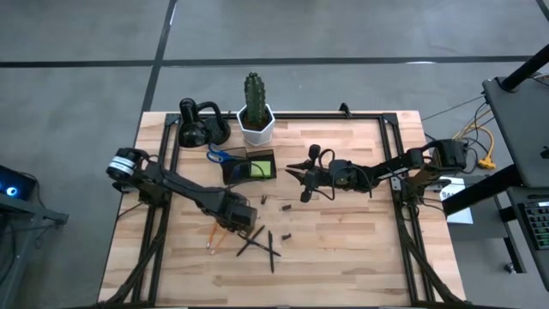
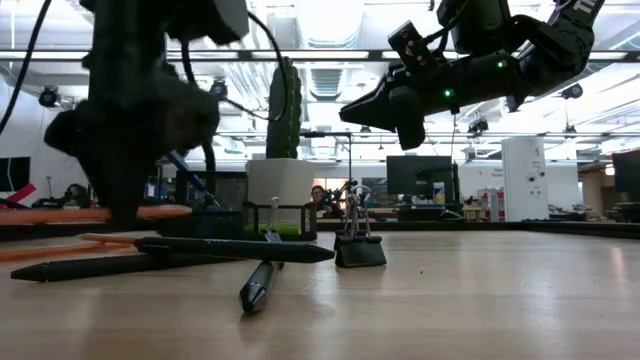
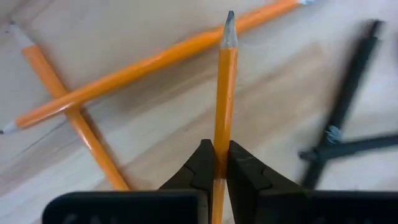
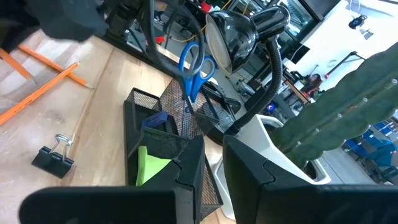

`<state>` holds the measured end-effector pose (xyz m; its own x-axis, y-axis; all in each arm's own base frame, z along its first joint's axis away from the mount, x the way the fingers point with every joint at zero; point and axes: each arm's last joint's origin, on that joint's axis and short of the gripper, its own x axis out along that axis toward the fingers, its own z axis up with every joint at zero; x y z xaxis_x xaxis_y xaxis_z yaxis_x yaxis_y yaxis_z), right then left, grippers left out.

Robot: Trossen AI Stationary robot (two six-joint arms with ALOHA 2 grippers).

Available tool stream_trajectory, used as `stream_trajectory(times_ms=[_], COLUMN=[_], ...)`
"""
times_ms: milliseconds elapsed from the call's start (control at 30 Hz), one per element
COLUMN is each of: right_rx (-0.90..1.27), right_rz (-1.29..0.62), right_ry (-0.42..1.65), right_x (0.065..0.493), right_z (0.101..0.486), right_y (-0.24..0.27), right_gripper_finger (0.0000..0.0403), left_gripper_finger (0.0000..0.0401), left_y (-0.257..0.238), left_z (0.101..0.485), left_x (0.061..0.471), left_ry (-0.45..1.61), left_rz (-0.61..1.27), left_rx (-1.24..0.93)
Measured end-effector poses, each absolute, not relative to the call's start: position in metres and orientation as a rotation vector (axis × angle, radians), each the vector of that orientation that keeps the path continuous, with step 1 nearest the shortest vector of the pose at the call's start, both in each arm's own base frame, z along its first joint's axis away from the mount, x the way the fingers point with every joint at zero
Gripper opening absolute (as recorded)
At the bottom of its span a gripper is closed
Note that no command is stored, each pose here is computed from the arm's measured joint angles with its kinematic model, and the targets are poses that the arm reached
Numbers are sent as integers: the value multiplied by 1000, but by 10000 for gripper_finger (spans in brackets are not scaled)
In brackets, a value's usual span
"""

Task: Pick and place office supplies into organizer
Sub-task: Put the bottom left orange pencil into the black desk organizer

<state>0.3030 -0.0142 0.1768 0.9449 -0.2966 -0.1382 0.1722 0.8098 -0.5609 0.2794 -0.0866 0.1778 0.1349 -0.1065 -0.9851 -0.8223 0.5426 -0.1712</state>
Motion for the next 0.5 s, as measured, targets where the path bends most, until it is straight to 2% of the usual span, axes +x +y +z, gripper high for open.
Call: stream_trajectory(times_ms=[233, 500], right_rx=[-575, -575], right_rz=[-253, -254], right_ry=[225, 220], right_x=[303, 304], right_z=[177, 178], right_y=[-14, -14], right_gripper_finger=[47, 47], left_gripper_finger=[7, 7], left_y=[-88, -80], left_z=[199, 221], left_x=[284, 285], left_ry=[1247, 998], left_rz=[594, 667], left_rx=[-830, -599])
